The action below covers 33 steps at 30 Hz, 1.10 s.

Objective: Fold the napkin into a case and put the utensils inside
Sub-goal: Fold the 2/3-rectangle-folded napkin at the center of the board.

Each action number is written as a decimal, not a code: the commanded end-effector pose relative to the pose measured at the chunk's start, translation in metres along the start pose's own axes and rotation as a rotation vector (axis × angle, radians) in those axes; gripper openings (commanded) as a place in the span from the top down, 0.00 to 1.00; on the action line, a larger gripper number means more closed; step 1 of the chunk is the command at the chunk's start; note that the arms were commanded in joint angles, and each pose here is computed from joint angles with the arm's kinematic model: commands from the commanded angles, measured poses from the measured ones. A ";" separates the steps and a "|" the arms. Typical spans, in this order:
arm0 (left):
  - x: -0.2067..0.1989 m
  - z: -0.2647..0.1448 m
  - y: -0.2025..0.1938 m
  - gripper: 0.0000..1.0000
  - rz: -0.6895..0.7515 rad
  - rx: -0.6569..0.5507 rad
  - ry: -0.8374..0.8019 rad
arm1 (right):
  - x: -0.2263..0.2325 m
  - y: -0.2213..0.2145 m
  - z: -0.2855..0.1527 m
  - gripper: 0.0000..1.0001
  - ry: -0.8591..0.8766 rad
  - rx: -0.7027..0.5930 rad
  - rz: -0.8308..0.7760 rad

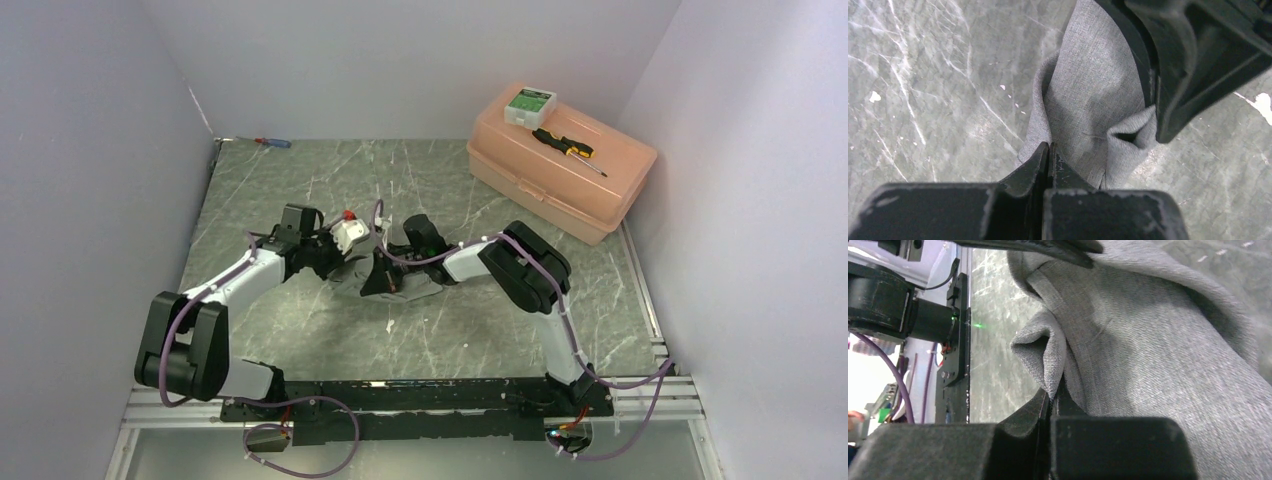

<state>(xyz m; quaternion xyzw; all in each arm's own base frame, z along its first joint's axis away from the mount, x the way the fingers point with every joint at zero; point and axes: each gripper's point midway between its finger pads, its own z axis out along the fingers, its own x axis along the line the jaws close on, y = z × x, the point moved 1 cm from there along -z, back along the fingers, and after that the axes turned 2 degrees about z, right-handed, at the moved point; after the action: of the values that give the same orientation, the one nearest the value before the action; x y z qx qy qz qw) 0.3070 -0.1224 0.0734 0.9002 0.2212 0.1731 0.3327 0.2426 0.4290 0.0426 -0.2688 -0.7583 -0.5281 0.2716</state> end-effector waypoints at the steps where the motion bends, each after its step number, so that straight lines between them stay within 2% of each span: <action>1: -0.009 -0.006 0.008 0.97 -0.011 -0.050 -0.017 | 0.000 0.017 -0.011 1.00 0.026 -0.031 0.073; 5: -0.012 -0.007 0.006 0.97 -0.023 -0.051 -0.018 | -0.003 0.029 -0.020 1.00 0.030 -0.080 0.127; 12: -0.014 -0.009 0.009 0.97 -0.020 -0.070 -0.020 | -0.012 0.041 -0.016 1.00 -0.024 -0.076 0.211; 16: -0.019 -0.008 0.008 0.97 -0.005 -0.079 -0.035 | -0.002 0.045 -0.016 1.00 -0.002 -0.070 0.195; 19: -0.021 -0.007 0.008 0.97 0.012 -0.084 -0.042 | 0.004 0.045 -0.015 1.00 0.025 -0.044 0.198; 23: -0.027 -0.008 0.006 0.97 0.066 -0.085 -0.057 | -0.003 0.041 -0.008 1.00 0.023 0.029 0.307; 30: -0.025 -0.010 0.006 0.97 0.071 -0.095 -0.027 | -0.046 0.004 -0.011 1.00 -0.182 0.156 0.522; 33: -0.020 -0.011 0.012 0.97 0.064 -0.111 -0.005 | -0.053 -0.014 -0.014 1.00 -0.227 0.209 0.565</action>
<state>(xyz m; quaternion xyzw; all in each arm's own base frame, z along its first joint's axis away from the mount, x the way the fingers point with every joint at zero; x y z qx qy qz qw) 0.2793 -0.1273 0.0693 0.8998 0.1931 0.1707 0.3519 0.2806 0.4256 0.0329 -0.4447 -0.7217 -0.3961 0.3529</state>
